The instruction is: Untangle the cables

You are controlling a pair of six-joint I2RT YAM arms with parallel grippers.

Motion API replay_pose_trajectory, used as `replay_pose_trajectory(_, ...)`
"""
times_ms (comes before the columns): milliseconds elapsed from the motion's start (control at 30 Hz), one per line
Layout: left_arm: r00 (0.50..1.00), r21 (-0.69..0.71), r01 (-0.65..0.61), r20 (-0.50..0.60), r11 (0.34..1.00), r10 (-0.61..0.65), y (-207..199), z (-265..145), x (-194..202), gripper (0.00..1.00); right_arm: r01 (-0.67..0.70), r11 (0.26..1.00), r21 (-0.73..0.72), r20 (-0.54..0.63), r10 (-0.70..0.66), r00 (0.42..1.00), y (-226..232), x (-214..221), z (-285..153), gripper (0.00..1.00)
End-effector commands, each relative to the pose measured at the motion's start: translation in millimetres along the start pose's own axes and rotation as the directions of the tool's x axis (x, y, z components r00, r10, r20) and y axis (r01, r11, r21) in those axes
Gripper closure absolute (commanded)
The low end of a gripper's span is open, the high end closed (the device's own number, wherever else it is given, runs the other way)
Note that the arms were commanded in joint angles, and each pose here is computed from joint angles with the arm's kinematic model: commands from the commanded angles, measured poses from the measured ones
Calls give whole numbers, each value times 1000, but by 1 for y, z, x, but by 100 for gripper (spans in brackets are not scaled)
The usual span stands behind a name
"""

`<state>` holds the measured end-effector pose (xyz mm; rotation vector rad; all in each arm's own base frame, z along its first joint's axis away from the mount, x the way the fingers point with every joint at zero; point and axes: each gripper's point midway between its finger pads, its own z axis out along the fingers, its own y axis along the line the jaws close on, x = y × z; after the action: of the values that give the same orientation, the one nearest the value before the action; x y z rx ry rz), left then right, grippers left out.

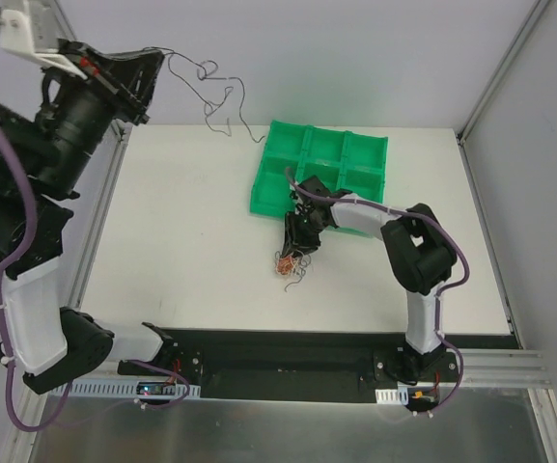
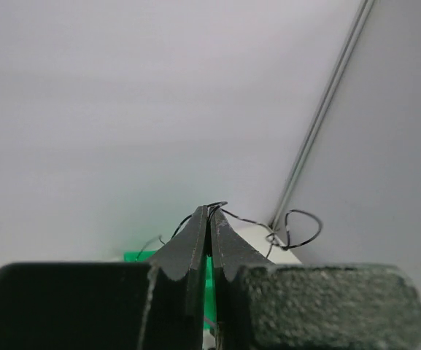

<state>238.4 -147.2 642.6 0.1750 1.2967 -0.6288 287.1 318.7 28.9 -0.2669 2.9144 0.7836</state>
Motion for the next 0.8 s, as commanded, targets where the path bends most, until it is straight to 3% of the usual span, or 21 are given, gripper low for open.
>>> replay_pose_trajectory(0,991,-47,-41,127,998,47,6,1,-35,100,100,995,24,8,-100,995,-1,25,-33,56)
replay_pose_trajectory(100,998,-29,3,68,1000,-1,4,16,-10,100,160,986,53,-3,-160,987,-5,32,-52,45)
replay_pose_trajectory(233,993,-38,94,-66,995,-97,7,35,46,100,225,973,54,97,-229,968,4,22,-96,32)
replay_pose_trajectory(467,937,-74,217,-265,973,-229,7,54,133,100,312,947,69,329,-317,889,21,3,-189,30)
replay_pose_trajectory(633,888,-74,288,-353,955,-295,0,60,167,100,395,915,-80,524,-299,798,56,-5,-259,32)
replay_pose_trajectory(767,858,-81,325,-393,942,-329,-3,66,184,100,440,881,-173,616,-252,746,81,-16,-301,33)
